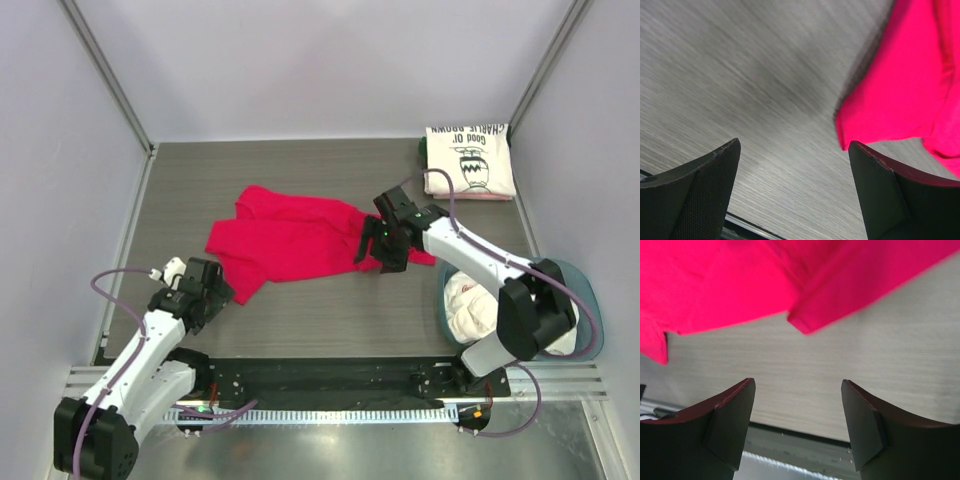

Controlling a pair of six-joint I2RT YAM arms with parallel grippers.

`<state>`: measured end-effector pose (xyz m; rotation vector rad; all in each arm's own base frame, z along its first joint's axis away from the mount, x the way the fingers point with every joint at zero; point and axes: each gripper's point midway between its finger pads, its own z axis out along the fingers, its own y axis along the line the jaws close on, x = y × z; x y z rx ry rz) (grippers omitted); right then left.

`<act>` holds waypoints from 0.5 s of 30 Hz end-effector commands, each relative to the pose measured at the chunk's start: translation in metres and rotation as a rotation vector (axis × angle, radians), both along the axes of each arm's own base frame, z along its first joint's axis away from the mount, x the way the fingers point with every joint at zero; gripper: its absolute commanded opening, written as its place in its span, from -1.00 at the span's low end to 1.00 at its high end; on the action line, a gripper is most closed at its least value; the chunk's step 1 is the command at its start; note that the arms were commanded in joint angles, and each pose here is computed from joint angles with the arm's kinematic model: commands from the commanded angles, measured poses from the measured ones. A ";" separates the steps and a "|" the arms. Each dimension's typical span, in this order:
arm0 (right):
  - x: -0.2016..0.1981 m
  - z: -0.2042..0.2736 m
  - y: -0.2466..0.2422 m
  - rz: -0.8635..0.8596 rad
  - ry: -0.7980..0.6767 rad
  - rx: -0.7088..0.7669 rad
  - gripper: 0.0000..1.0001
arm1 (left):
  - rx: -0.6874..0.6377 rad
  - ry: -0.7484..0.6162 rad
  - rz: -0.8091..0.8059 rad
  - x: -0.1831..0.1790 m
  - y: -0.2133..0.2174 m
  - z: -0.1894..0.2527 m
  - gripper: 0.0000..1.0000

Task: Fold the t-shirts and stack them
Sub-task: Flatten the tshirt out

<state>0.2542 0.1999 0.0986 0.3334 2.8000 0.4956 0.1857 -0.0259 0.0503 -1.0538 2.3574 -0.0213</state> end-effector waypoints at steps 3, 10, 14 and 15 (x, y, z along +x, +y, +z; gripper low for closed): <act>0.046 0.004 0.013 0.019 -0.103 -0.127 0.43 | -0.026 -0.065 0.037 0.004 0.001 -0.002 0.77; 0.055 -0.027 0.012 0.063 -0.057 -0.315 0.34 | -0.029 -0.070 0.026 0.006 -0.001 -0.003 0.76; 0.055 -0.035 0.014 0.079 -0.044 -0.366 0.19 | -0.027 -0.063 0.021 0.006 -0.001 -0.005 0.76; 0.055 -0.037 0.013 0.085 -0.044 -0.379 0.15 | -0.026 -0.061 0.021 0.006 -0.001 -0.005 0.76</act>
